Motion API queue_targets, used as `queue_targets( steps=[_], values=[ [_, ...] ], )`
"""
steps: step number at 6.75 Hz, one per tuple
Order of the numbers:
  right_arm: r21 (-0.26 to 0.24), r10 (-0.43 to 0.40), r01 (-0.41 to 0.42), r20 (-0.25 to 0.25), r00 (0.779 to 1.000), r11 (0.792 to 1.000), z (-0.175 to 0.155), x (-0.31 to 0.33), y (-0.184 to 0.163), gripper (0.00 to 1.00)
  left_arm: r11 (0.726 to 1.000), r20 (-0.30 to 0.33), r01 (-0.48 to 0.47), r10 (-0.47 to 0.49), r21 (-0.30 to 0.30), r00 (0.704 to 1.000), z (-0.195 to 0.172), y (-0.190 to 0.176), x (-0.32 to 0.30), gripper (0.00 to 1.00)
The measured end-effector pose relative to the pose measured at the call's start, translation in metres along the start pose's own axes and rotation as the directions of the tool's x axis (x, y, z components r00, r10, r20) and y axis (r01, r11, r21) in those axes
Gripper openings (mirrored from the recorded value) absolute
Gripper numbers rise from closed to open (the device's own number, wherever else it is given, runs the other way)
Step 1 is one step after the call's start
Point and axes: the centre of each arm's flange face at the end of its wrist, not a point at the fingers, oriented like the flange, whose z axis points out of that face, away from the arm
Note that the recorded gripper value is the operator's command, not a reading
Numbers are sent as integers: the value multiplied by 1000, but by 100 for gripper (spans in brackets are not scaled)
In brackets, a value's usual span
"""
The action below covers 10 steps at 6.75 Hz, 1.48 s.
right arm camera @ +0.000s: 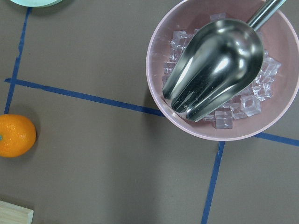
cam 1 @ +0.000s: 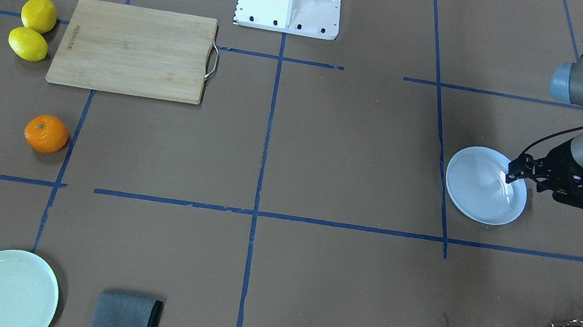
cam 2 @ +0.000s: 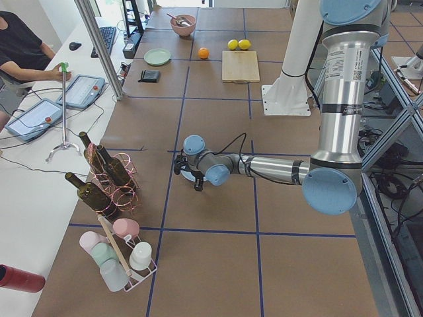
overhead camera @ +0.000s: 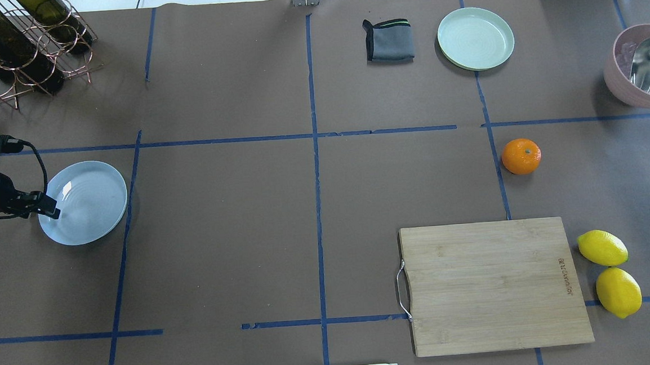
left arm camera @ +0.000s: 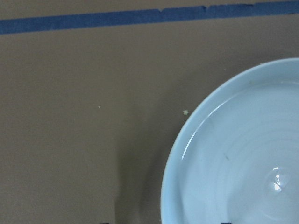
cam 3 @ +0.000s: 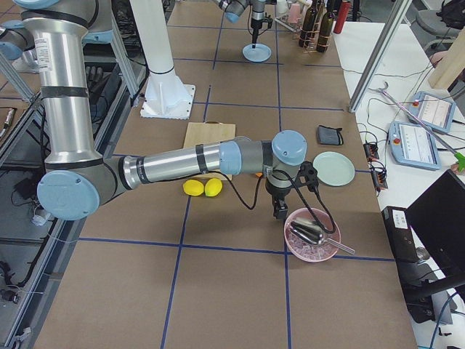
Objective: Pick orange to plate
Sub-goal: 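Grip the white plate rim with the left gripper and slide it toward the table center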
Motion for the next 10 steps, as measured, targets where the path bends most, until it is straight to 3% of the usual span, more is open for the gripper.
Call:
queue_targets(
  steps=[3,4,5,7,8,10],
  values=[
    [0,-1,1,0,1000,1000,0,0,0,100,1000,-21,-14,14,7,1000,-4,-11,18,0],
    [2,-2,2,0,1000,1000,-1,-1,0,100,1000,-55,-15,16,11,998,-13,-16,34,0],
    [5,-6,6,-1,1000,1000,-2,-2,-1,100,1000,-142,2,-2,-1,990,-32,-28,75,0],
    [10,-10,10,-1,1000,1000,-4,-5,-2,100,993,-320,95,-110,-62,941,-77,-70,210,0],
    [9,-10,10,-2,1000,1000,-4,-5,-3,100,985,-353,131,-163,-112,921,-73,-67,294,0],
    [7,-10,10,-2,1000,1000,-3,-5,-4,100,978,-341,184,-206,-95,917,-28,-46,412,0]
  ],
)
